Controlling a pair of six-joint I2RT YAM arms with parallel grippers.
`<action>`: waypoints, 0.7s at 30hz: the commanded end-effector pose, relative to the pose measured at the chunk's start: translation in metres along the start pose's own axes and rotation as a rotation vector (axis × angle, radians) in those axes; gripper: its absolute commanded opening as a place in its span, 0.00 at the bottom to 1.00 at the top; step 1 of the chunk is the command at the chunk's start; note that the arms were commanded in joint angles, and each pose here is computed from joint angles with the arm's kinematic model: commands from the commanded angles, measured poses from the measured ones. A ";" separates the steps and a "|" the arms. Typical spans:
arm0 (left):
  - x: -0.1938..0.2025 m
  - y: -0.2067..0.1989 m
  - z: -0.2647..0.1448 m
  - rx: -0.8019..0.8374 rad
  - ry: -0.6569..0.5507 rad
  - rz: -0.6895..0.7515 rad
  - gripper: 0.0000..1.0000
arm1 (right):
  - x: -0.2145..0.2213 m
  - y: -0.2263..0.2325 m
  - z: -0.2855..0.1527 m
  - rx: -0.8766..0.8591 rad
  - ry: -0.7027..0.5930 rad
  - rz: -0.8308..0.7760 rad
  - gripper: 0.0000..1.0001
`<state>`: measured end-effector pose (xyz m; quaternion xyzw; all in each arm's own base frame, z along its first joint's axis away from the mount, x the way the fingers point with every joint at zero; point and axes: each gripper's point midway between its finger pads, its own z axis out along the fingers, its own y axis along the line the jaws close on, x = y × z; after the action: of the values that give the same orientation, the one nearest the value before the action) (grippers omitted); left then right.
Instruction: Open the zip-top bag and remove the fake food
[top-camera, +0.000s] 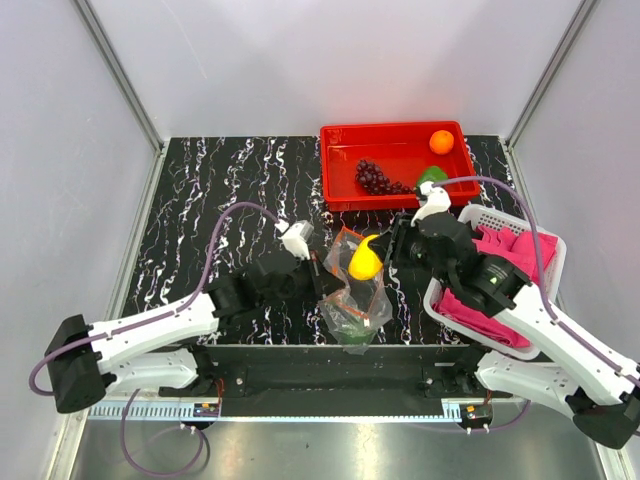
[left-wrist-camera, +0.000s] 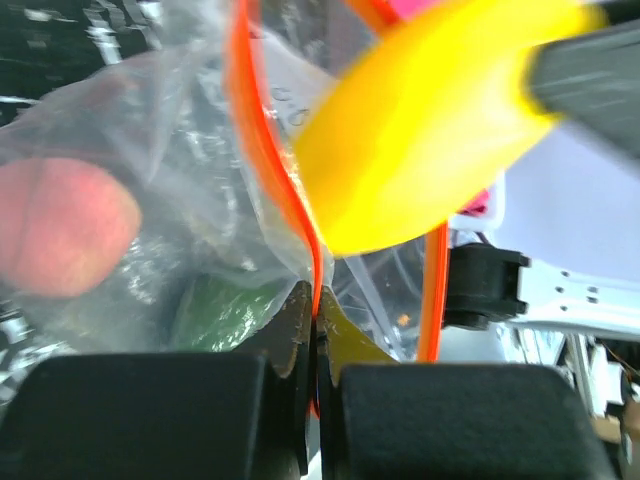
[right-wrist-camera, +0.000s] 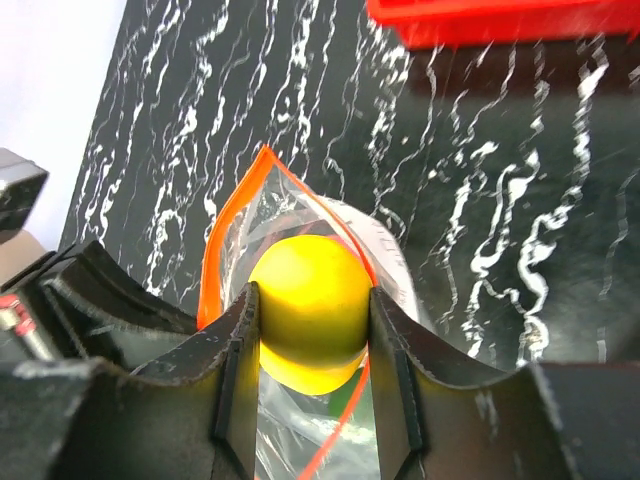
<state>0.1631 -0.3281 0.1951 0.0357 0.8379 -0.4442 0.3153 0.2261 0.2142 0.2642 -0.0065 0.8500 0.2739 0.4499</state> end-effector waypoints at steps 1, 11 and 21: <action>-0.005 0.028 -0.008 -0.070 -0.048 0.010 0.00 | -0.039 0.003 -0.013 0.038 -0.117 -0.060 0.00; -0.010 0.035 -0.022 -0.084 -0.064 0.024 0.00 | -0.139 -0.009 0.014 0.227 -0.320 -0.154 0.00; -0.004 0.030 -0.021 -0.037 -0.044 0.023 0.00 | -0.216 -0.101 0.115 0.349 -0.372 -0.090 0.00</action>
<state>0.1647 -0.2899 0.1757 0.0193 0.8532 -0.4070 0.3257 0.4166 0.1370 0.3116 0.0796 0.8180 0.0840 0.5634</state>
